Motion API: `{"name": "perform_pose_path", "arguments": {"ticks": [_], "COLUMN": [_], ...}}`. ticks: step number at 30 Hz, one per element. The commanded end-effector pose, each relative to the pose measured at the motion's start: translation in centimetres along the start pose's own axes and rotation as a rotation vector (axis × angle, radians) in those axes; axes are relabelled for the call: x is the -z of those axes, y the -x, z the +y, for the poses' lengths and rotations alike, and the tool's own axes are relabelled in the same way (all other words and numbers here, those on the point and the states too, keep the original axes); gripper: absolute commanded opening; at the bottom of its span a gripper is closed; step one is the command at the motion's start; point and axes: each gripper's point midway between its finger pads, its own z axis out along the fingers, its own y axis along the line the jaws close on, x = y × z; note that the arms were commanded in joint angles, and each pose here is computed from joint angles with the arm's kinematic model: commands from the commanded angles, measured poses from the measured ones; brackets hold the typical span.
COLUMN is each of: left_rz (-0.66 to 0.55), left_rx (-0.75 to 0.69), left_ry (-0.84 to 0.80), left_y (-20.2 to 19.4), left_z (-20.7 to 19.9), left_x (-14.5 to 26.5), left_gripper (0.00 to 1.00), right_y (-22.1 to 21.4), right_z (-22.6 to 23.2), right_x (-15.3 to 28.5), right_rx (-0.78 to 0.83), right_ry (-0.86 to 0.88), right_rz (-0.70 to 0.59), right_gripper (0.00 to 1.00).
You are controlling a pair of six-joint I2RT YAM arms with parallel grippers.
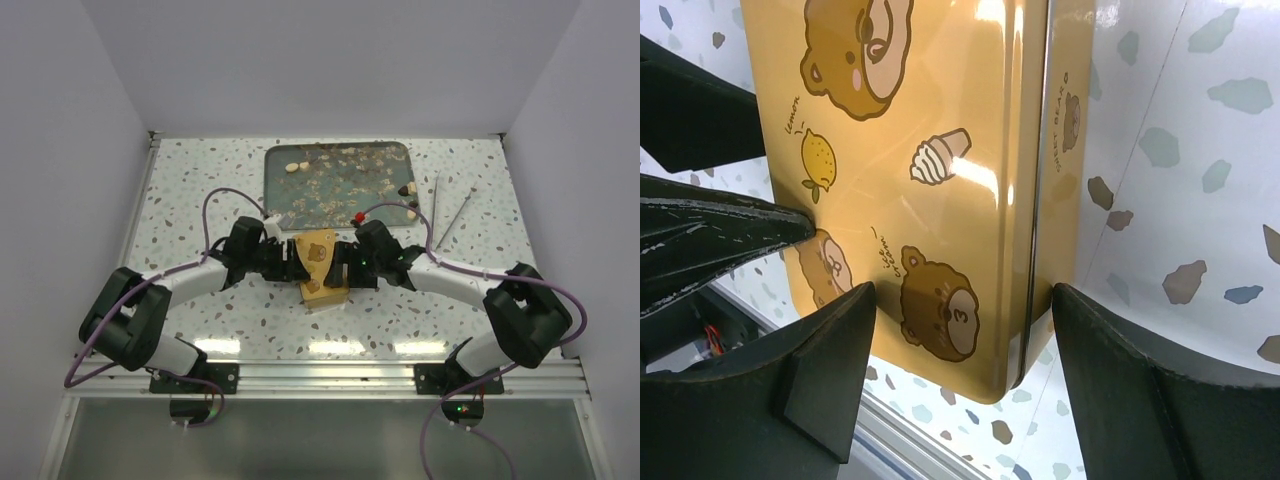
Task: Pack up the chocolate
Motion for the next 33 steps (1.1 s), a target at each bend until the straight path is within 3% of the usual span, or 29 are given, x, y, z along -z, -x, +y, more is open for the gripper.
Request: {"name": "perform_pose_path", "arguments": {"ticks": [1,23,33], "left_rz": [0.013,0.072,-0.046], "left_rx": [-0.040,0.012,-0.003], "left_ry": [0.053,0.112,0.140], "left_y": [-0.4,-2.1,3.1], "left_z": [0.7,1.9,1.7], "left_x": [0.2,-0.4,0.5], "left_gripper": [0.64,0.63,0.66], "right_y": [-0.7,-0.8,3.3], "right_z": [-1.3,-1.5,-0.2], "right_x": [-0.1,-0.4,1.0], "right_rx": [0.032,0.040,0.144], "right_ry": [-0.069,-0.090,-0.140], "right_rz": [0.016,0.019,-0.035], "right_gripper": [0.74,0.73,0.75]}}
